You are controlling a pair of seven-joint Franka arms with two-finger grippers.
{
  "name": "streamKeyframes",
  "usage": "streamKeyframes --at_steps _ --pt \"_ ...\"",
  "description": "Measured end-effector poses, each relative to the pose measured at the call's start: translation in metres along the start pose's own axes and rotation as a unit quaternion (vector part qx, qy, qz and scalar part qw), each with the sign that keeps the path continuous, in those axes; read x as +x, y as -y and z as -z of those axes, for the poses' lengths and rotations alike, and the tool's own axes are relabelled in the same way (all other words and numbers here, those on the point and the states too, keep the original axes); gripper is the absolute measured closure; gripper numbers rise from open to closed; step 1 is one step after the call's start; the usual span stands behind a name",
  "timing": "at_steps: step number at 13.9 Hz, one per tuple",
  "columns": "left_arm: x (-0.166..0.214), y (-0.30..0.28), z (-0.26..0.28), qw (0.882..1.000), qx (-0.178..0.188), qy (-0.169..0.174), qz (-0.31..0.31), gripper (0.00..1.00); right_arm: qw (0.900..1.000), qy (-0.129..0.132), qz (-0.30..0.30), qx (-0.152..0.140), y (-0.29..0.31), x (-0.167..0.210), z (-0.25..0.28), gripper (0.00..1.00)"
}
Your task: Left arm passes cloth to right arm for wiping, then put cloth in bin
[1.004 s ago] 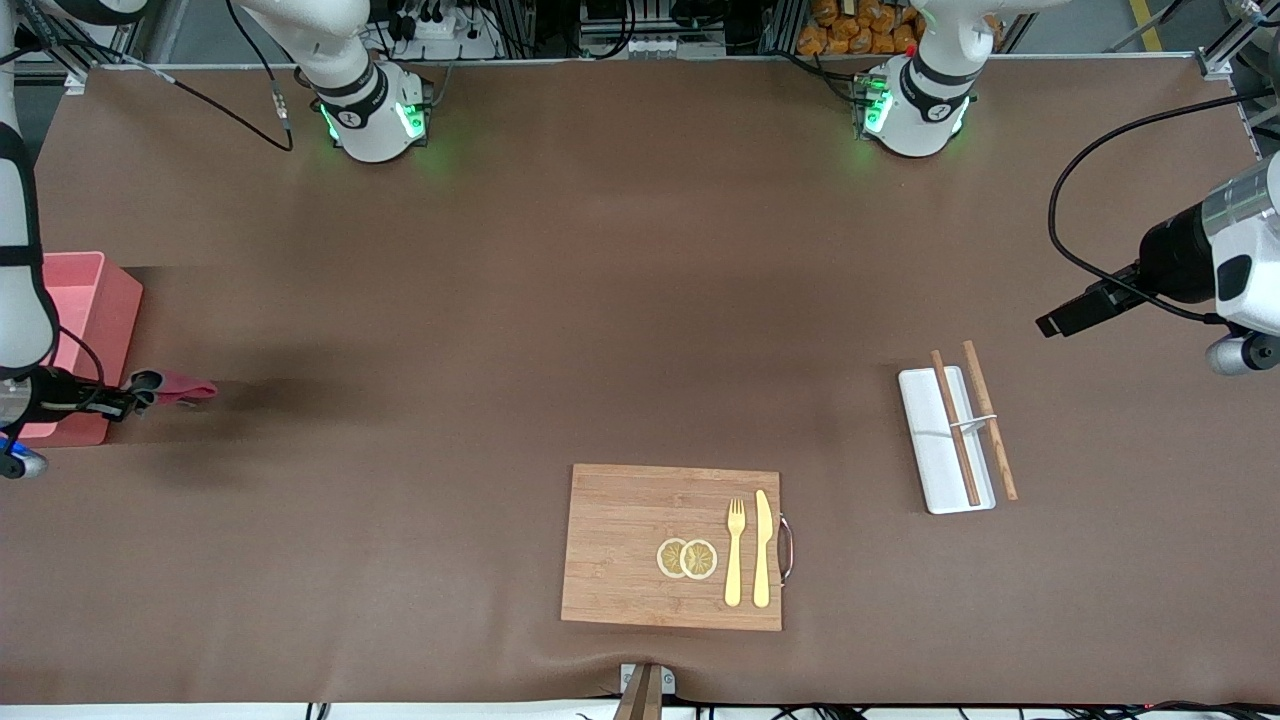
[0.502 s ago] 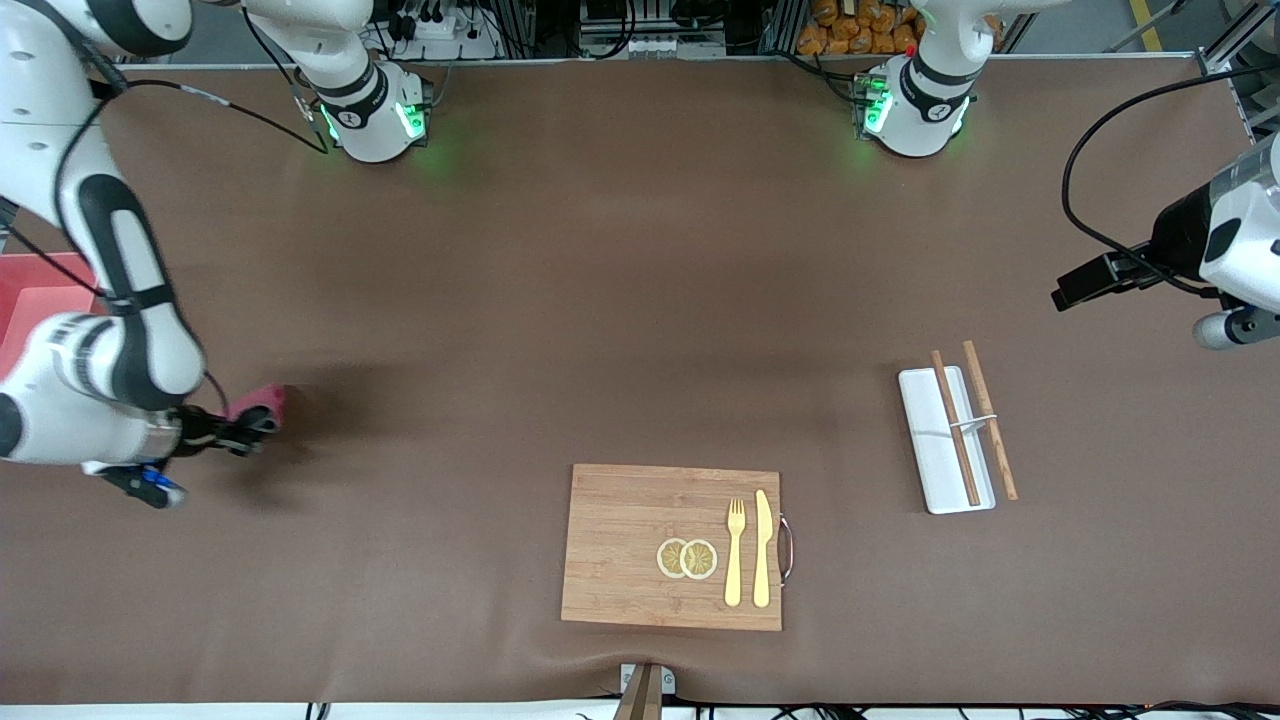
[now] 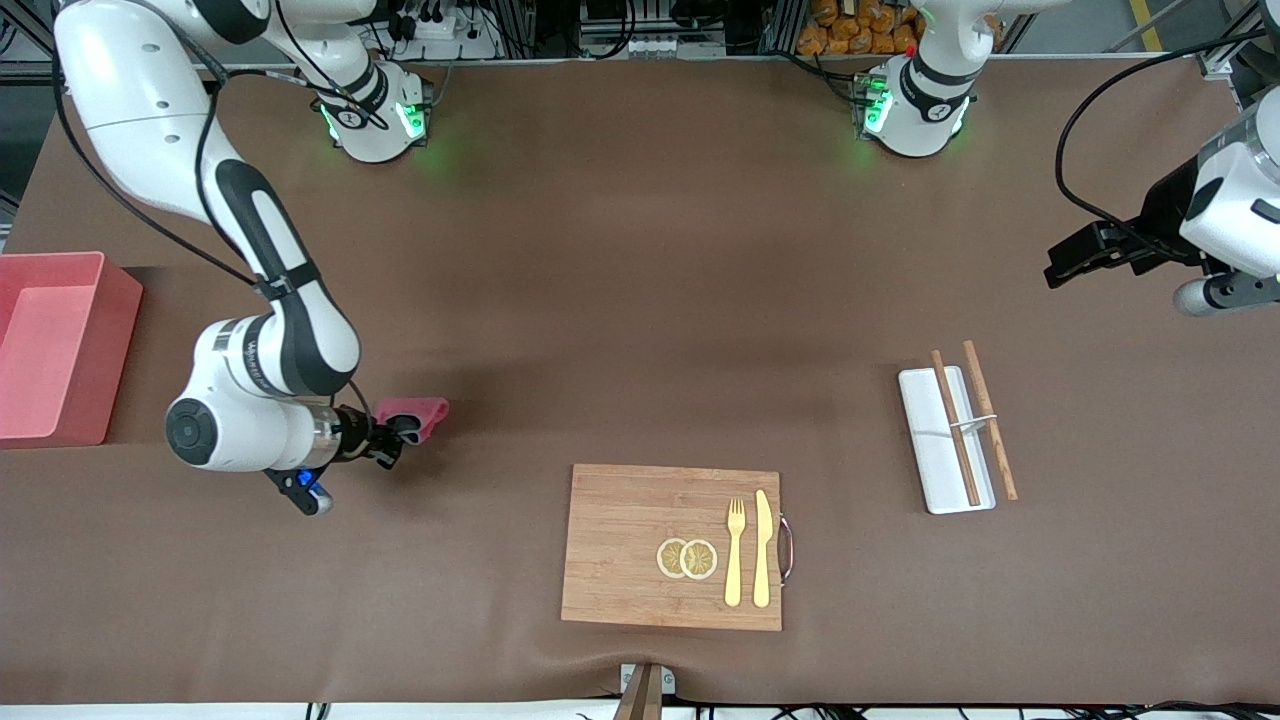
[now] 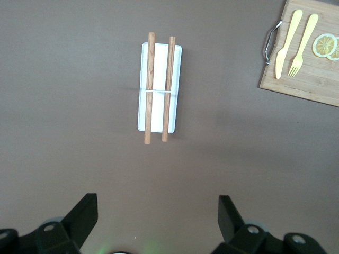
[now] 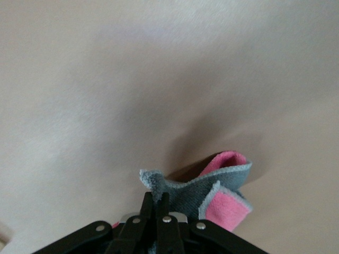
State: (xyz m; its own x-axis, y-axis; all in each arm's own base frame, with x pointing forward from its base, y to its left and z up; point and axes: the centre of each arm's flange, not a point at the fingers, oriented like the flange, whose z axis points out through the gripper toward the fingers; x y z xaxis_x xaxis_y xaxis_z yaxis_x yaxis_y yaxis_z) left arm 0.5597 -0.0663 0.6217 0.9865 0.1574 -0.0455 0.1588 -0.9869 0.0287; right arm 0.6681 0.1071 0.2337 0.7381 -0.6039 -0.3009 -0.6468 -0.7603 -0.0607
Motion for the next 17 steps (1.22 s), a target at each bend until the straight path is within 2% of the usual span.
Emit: streamKeyframes --at_steps 3,8,10,13,17 --pt "-0.003 0.004 0.002 1.0 -0.001 -0.006 0.003 0.0 1.0 0.004 -0.001 -0.001 -0.011 0.009 0.033 0.96" --pt "0.001 0.005 0.0 1.0 -0.002 -0.009 0.004 0.0 0.998 0.021 0.063 0.006 -0.089 0.06 0.146 0.96" --pt "0.001 0.004 0.001 1.0 -0.002 -0.01 0.003 0.0 0.996 0.011 0.086 -0.009 -0.129 0.079 0.185 0.96" --pt "0.001 0.004 0.002 1.0 -0.003 -0.011 0.002 0.0 0.991 0.022 0.129 -0.025 -0.197 0.1 0.234 0.96" --pt "0.002 0.002 0.001 1.0 -0.003 -0.01 0.001 0.0 0.98 -0.007 0.192 -0.043 -0.31 0.134 0.293 0.96"
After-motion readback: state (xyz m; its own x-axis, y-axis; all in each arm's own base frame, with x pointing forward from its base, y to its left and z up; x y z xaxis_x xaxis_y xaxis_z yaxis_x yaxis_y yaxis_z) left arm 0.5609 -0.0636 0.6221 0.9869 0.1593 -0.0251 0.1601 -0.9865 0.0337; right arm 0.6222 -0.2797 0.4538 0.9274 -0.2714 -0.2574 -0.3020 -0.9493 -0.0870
